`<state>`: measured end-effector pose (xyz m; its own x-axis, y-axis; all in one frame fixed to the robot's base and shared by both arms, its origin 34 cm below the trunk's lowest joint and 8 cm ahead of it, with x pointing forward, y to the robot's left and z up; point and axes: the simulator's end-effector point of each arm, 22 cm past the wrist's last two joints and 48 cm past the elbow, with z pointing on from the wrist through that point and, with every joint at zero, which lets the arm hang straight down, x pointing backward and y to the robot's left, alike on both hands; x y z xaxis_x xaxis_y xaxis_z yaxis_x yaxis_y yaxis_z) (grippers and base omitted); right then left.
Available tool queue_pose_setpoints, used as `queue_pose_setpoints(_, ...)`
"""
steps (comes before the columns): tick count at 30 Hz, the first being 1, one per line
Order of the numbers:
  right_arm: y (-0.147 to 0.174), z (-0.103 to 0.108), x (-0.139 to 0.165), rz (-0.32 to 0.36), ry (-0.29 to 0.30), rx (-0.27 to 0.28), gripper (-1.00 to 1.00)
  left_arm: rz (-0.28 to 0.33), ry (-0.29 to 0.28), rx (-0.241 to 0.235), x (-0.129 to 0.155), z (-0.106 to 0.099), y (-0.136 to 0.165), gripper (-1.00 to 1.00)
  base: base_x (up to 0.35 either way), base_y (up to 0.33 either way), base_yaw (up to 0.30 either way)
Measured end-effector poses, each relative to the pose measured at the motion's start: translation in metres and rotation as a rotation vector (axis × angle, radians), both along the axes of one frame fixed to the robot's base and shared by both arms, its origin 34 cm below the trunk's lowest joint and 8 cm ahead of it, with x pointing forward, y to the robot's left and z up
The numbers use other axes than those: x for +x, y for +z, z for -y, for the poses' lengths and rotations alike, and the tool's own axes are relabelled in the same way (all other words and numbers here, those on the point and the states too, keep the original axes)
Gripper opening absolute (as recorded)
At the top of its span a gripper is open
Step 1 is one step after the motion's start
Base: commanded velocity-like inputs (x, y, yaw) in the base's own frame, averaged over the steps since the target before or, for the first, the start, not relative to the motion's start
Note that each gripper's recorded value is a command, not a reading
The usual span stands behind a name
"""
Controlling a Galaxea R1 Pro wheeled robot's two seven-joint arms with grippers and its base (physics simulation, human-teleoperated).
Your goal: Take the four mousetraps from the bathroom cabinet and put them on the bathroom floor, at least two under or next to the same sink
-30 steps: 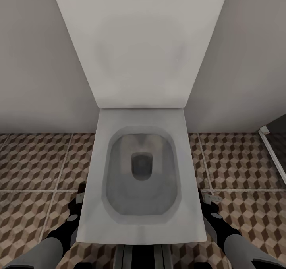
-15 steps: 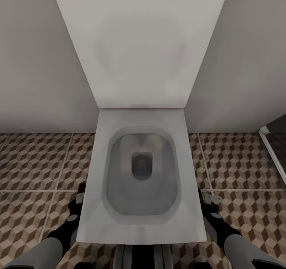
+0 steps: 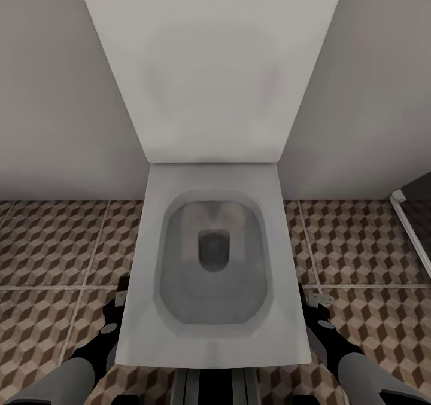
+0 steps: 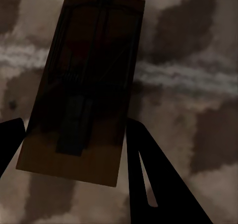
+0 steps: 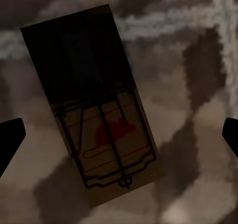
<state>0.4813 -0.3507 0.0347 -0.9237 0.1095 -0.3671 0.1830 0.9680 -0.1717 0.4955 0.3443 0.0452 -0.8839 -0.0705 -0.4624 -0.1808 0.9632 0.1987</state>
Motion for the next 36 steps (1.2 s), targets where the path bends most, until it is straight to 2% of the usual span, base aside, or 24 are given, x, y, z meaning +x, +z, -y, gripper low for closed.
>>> queue_pose_setpoints(10, 0.0, 0.0, 0.0, 0.0, -0.003, 0.0, 1.0, -0.002, 0.0, 0.0, -0.001, 0.0, 0.0, -1.0, 0.0, 0.0, 0.0)
queue_pose_setpoints(19, 0.0, 0.001, 0.0, 0.0, -0.004, -0.001, 1.0, -0.03, 0.0, 0.002, -0.014, -0.001, -0.004, -1.0, 0.0, 0.0, 0.0)
queue_pose_setpoints(28, 0.0, 0.002, 0.0, 0.001, -0.006, -0.001, 1.0, 0.019, 0.001, 0.006, -0.006, -0.001, 0.0, -1.0, 0.0, 0.0, 0.0)
queue_pose_setpoints(36, 0.0, 0.002, 0.0, 0.001, -0.006, -0.001, 1.0, 0.009, 0.002, 0.009, -0.013, -0.002, -0.002, -1.0, 0.0, 0.0, 0.0)
